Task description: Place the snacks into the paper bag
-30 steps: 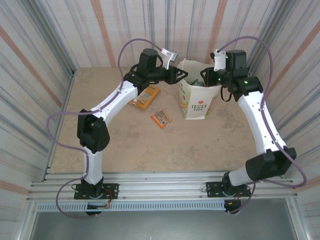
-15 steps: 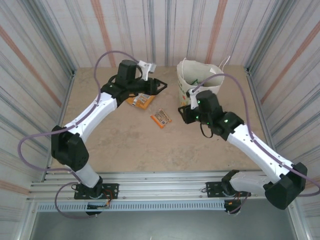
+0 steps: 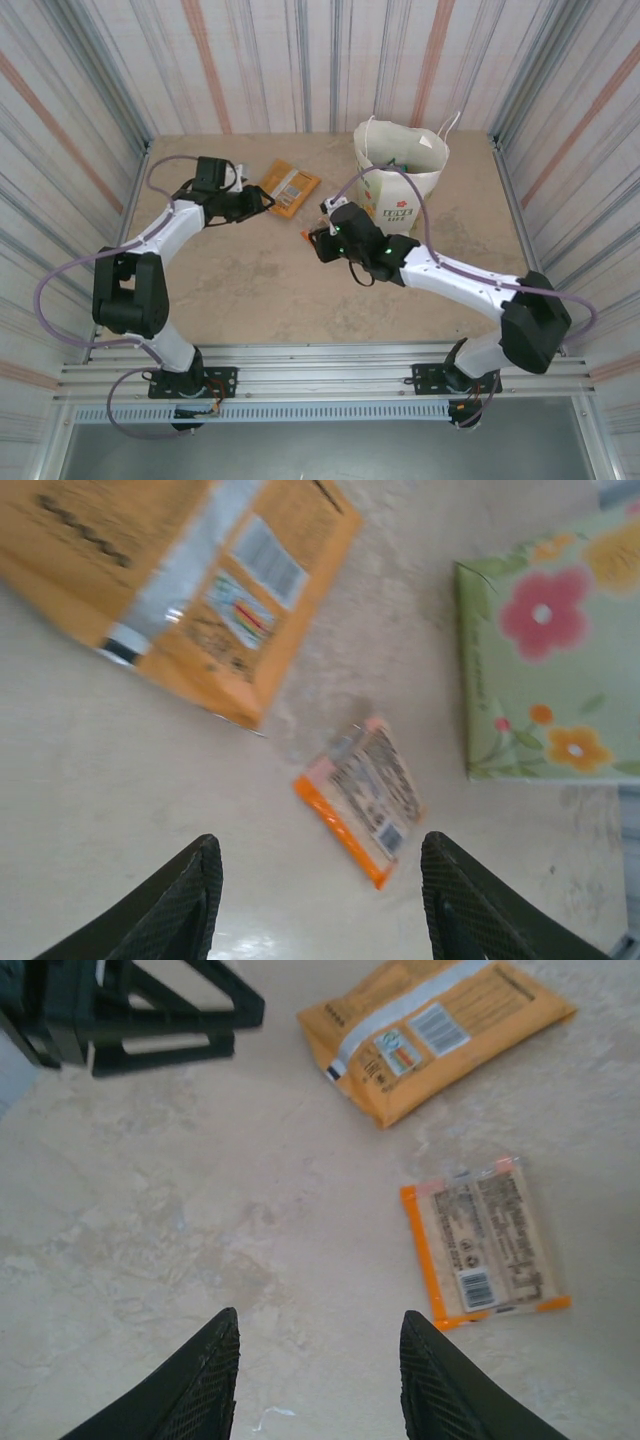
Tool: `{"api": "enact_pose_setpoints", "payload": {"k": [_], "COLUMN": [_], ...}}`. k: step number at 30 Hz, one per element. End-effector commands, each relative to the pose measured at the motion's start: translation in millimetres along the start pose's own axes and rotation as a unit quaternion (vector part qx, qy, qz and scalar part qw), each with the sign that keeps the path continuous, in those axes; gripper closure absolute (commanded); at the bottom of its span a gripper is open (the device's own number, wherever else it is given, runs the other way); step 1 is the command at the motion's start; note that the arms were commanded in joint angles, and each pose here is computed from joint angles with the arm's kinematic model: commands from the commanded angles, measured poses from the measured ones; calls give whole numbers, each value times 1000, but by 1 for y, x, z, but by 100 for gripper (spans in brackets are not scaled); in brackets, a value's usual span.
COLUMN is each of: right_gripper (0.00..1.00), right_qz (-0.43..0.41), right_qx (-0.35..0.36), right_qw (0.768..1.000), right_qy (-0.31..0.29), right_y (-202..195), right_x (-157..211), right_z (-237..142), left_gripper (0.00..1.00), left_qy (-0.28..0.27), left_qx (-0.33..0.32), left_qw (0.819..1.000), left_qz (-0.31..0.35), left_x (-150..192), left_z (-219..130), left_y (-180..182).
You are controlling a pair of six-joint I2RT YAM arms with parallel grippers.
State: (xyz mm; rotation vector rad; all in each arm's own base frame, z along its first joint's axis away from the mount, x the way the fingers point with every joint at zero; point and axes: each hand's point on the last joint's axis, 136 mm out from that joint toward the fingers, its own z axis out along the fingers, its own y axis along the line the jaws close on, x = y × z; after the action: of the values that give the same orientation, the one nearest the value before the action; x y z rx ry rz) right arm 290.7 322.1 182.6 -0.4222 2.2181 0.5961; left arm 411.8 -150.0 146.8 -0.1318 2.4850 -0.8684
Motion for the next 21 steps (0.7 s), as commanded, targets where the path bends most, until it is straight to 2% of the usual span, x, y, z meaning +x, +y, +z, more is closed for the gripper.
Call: {"api": "enact_pose_setpoints", "payload": {"k": [1,3,8,12,21], "right_gripper": [54,54,54,53,53], "right_qz": [16,9,-23,-40,-57], "right_qx": [-25,-32,-52,-57,-75], "right_qw": [999,999,998,998,995], "right_qy": [-20,-14,-12,-5,15], "right_y": [20,27,44,49,54], "right_x": [-17,-17,-20,-21,-20], "right_z": [11,18,29,37,50], "left_gripper": [43,43,41,40,36], "left_qy": [-8,-1,27,46,72], "left_qx": [-25,-37,-65,-79,-63], "left_qw": [1000,999,996,993,990], "left_qz": [-17,-18,52,78,107], "left_x": [-14,-21,-43,-57,-75], "left_z": [3,7,22,38,81], "left_y": [27,42,59,74,90]}}
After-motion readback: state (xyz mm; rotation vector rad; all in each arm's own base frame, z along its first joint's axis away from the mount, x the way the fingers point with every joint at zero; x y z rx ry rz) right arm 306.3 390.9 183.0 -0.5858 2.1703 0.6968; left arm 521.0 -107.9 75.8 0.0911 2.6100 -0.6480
